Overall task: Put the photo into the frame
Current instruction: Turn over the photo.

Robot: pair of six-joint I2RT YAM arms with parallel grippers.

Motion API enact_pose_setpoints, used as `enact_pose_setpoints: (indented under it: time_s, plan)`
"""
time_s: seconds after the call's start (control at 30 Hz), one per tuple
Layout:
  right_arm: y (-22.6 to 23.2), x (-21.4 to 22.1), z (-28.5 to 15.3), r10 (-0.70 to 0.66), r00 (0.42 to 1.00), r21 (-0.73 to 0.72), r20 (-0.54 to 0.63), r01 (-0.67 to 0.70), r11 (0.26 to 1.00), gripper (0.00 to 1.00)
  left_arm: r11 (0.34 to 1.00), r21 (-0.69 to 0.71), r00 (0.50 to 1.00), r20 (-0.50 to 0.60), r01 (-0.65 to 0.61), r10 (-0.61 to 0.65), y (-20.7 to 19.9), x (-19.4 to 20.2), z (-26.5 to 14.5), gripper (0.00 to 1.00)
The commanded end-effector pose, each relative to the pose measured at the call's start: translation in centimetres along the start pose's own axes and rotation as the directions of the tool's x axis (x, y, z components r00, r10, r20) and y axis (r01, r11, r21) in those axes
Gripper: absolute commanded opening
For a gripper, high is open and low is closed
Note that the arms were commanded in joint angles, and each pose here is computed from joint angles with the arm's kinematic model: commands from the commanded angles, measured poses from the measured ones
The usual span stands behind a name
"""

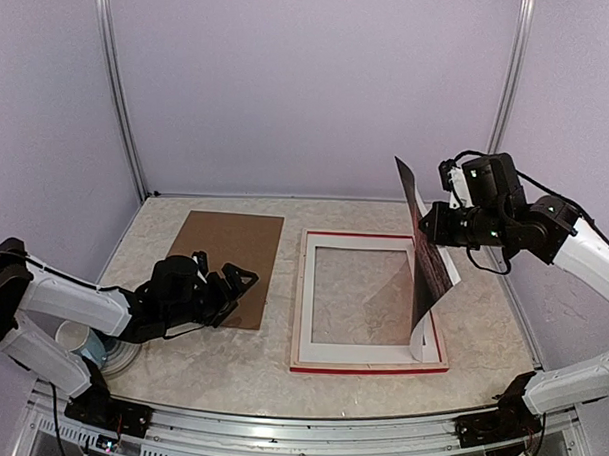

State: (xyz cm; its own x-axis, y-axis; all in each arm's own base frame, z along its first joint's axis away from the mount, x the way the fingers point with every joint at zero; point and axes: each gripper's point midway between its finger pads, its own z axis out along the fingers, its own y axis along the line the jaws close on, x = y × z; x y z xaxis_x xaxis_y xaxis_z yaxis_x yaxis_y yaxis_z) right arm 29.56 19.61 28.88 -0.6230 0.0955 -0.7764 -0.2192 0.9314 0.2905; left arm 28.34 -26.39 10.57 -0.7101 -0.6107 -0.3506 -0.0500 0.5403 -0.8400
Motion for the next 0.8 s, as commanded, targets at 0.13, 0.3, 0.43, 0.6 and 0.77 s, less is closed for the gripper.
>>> enact_pose_setpoints:
  time_s: [0.13, 0.3, 0.43, 0.6, 0.77]
  plan:
    - [2.8, 2.0, 2.3, -0.025, 0.998, -0.046, -0.052, 0.022, 0.999, 0.15, 0.997, 0.060, 0.999, -0.022, -0.037, 0.039, -2.8, -0.7, 2.5, 0.99]
    - [4.5, 2.9, 3.2, -0.054, 0.995, -0.075, -0.084, 0.048, 0.996, 0.19, 0.996, 0.073, 0.998, -0.042, -0.044, 0.047, -3.7, -1.0, 4.2, 0.99]
    - [5.9, 3.5, 4.0, -0.066, 0.992, -0.115, -0.107, 0.053, 0.992, 0.21, 0.995, 0.088, 0.997, -0.064, -0.037, 0.043, -4.2, -1.0, 5.2, 0.99]
    - [7.4, 4.5, 5.4, -0.074, 0.988, -0.157, -0.137, 0.052, 0.986, 0.21, 0.994, 0.102, 0.997, -0.069, -0.032, 0.039, -4.9, -1.0, 5.7, 0.99]
    - [8.8, 5.9, 7.0, -0.091, 0.980, -0.189, -0.176, 0.057, 0.980, 0.21, 0.994, 0.105, 0.997, -0.067, -0.033, 0.041, -5.0, -1.2, 5.8, 0.99]
